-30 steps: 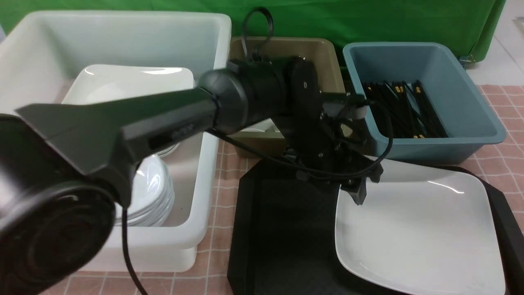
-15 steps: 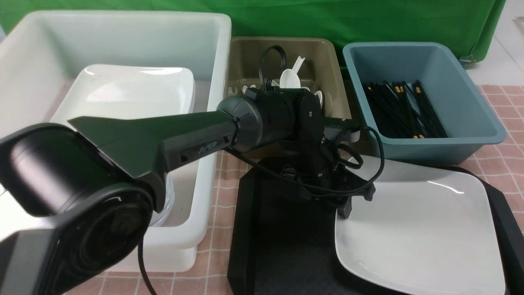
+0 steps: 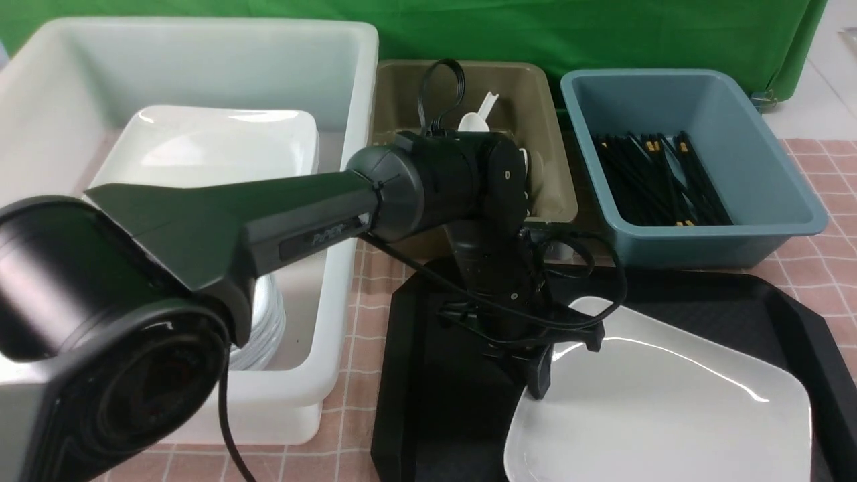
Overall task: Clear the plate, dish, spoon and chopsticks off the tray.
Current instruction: Use the left arm to grab a plate from the dinner plate
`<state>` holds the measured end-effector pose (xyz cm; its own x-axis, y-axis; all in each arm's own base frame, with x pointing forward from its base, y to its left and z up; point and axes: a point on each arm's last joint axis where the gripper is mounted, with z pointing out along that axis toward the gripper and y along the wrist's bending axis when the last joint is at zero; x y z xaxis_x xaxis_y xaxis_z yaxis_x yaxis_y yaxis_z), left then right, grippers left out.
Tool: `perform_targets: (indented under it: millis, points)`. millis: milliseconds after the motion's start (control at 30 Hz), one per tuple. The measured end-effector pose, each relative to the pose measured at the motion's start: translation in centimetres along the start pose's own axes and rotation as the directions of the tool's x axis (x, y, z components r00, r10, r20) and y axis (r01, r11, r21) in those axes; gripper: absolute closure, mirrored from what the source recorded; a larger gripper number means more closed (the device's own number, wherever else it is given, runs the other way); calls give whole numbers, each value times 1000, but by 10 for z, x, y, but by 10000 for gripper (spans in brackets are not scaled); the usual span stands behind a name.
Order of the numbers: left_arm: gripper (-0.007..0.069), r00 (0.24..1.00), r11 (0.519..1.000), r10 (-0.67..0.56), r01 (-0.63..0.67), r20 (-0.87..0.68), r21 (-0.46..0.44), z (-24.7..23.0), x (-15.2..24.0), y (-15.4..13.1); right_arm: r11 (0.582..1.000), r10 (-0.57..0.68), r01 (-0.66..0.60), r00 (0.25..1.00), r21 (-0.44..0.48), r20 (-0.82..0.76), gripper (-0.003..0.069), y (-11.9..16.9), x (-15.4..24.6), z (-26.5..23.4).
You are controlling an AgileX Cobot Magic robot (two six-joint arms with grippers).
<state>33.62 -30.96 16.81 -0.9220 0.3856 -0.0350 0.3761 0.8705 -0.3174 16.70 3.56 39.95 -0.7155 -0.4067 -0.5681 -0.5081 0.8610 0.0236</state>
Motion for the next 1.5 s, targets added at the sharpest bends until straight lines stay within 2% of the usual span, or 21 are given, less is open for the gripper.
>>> perform_targets:
  millis: [200, 467, 600, 700, 767, 800, 833, 867, 900, 1000, 1100, 1233, 1500]
  points:
    - [600, 997, 993, -71, 69, -17, -97, -6, 5, 6, 1000, -4, 4, 1000, 3, 10, 629, 1, 1, -3]
    - [595, 992, 985, -120, 116, -28, -128, -6, 7, 8, 1000, -4, 4, 1000, 3, 10, 629, 1, 1, -3]
    - [567, 992, 984, -123, 118, -27, -130, -6, 7, 8, 1000, -5, 5, 1000, 3, 10, 629, 1, 1, -3]
    - [473, 993, 983, -116, 110, -29, -149, -6, 7, 10, 1000, -6, 5, 1000, 3, 10, 629, 1, 1, -3]
    - [368, 994, 982, -107, 102, -24, -159, -9, 6, 10, 1000, -6, 6, 1000, 3, 10, 629, 1, 1, -3]
    - [357, 994, 982, -105, 99, -24, -161, -9, 6, 10, 1000, -6, 6, 1000, 3, 10, 629, 1, 1, -3]
    - [284, 995, 982, -95, 92, -15, -166, -13, 4, 9, 1000, -6, 6, 1000, 3, 10, 629, 1, 1, -3]
    - [253, 996, 982, -91, 88, -8, -168, -16, 2, 8, 1000, -6, 6, 1000, 3, 10, 629, 1, 1, -3]
    - [174, 997, 982, -73, 75, 16, -174, -23, -2, 6, 1000, -6, 6, 1000, 3, 10, 629, 1, 1, -3]
    - [56, 994, 980, -28, 48, 108, -193, -41, -14, 2, 1000, -7, 7, 1000, 3, 10, 629, 1, 1, -3]
    - [11, 976, 984, -4, 43, 217, -173, -53, -27, 0, 1000, -7, 7, 1000, 3, 10, 629, 1, 1, -3]
    - [9, 953, 992, 11, 28, 302, -126, -56, -39, 2, 1000, -8, 8, 1000, -8, 16, 629, 3, 1, -3]
    - [64, 963, 993, 84, -60, 257, -100, -13, -49, 9, 992, -69, 76, 995, -98, 73, 629, 11, -4, -4]
